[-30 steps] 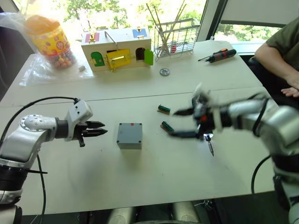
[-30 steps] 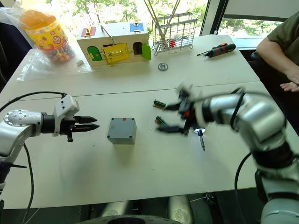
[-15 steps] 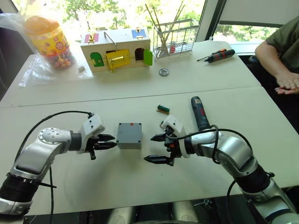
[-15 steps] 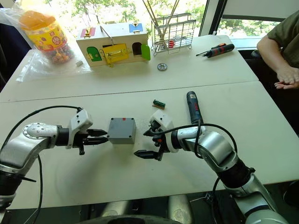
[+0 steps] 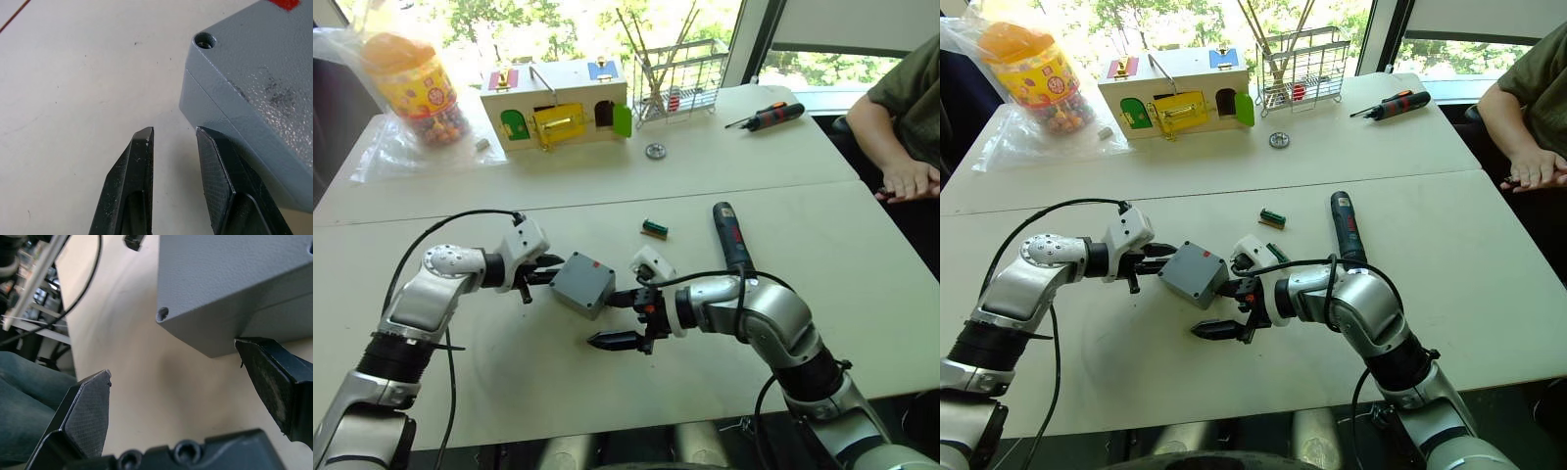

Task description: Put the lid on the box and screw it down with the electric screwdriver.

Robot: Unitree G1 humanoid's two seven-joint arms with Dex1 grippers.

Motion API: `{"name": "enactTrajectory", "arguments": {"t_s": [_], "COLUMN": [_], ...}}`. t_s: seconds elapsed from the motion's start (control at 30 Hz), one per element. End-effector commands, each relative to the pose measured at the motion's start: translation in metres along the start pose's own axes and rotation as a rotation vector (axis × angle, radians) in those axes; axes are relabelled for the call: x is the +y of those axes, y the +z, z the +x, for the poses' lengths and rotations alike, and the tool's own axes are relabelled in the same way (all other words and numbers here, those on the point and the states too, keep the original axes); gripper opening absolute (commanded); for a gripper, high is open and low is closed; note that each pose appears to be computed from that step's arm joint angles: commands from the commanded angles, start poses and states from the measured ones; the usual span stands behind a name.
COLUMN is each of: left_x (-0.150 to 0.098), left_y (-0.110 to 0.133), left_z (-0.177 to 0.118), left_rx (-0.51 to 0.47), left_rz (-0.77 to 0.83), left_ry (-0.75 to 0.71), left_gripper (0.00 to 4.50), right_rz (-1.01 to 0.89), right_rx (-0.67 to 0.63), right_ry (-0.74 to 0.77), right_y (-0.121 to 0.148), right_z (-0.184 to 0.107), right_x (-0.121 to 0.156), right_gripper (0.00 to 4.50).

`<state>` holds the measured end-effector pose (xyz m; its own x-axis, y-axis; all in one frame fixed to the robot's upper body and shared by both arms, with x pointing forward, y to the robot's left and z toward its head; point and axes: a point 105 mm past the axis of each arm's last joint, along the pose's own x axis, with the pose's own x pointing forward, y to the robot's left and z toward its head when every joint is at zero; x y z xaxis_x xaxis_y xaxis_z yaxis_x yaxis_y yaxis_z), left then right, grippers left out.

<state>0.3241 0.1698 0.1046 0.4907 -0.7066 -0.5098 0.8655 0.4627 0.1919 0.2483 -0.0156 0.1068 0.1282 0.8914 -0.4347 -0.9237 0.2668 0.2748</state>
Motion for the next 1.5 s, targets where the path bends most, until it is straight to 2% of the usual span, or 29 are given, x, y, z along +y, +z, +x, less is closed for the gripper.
{"name": "enactTrajectory", "arguments": {"t_s": [0.03, 0.17, 0.27, 0.37, 0.5, 0.87, 1.27, 1.37, 1.5], "left_x": [0.006, -0.009, -0.029, -0.045, -0.054, -0.03, -0.018, -0.018, -0.013], "left_y": [0.0, -0.012, -0.015, -0.015, -0.014, -0.006, 0.003, 0.002, -0.004], "left_z": [-0.021, -0.047, -0.059, -0.059, -0.049, -0.024, -0.009, -0.012, -0.033], "left_rx": [0.033, 0.109, 0.131, 0.116, 0.085, 0.005, -0.026, -0.018, 0.031], "left_rz": [0.041, 0.012, -0.045, -0.094, -0.124, -0.083, -0.031, -0.029, -0.033], "left_ry": [0.026, -0.032, -0.093, -0.127, -0.115, -0.003, -0.019, -0.026, -0.018], "left_gripper": [1.36, 1.36, 1.36, 1.36, 1.36, 1.36, 1.36, 1.36, 1.36], "right_rz": [-0.146, -0.271, -0.327, -0.361, -0.377, -0.318, -0.286, -0.304, -0.321], "right_rx": [-0.016, -0.011, -0.016, -0.016, -0.016, -0.017, -0.048, -0.048, -0.067], "right_ry": [-0.065, -0.114, -0.102, -0.079, -0.007, 0.091, 0.004, -0.027, -0.088], "right_y": [0.012, 0.023, 0.029, 0.032, 0.033, 0.022, 0.023, 0.026, 0.039], "right_z": [-0.025, -0.035, -0.031, -0.02, -0.006, -0.002, -0.007, -0.016, -0.049], "right_x": [-0.009, -0.03, -0.039, -0.045, -0.038, -0.013, -0.014, -0.016, -0.021], "right_gripper": [4.48, 4.48, 4.48, 4.48, 4.48, 4.48, 4.48, 4.48, 4.48]}}
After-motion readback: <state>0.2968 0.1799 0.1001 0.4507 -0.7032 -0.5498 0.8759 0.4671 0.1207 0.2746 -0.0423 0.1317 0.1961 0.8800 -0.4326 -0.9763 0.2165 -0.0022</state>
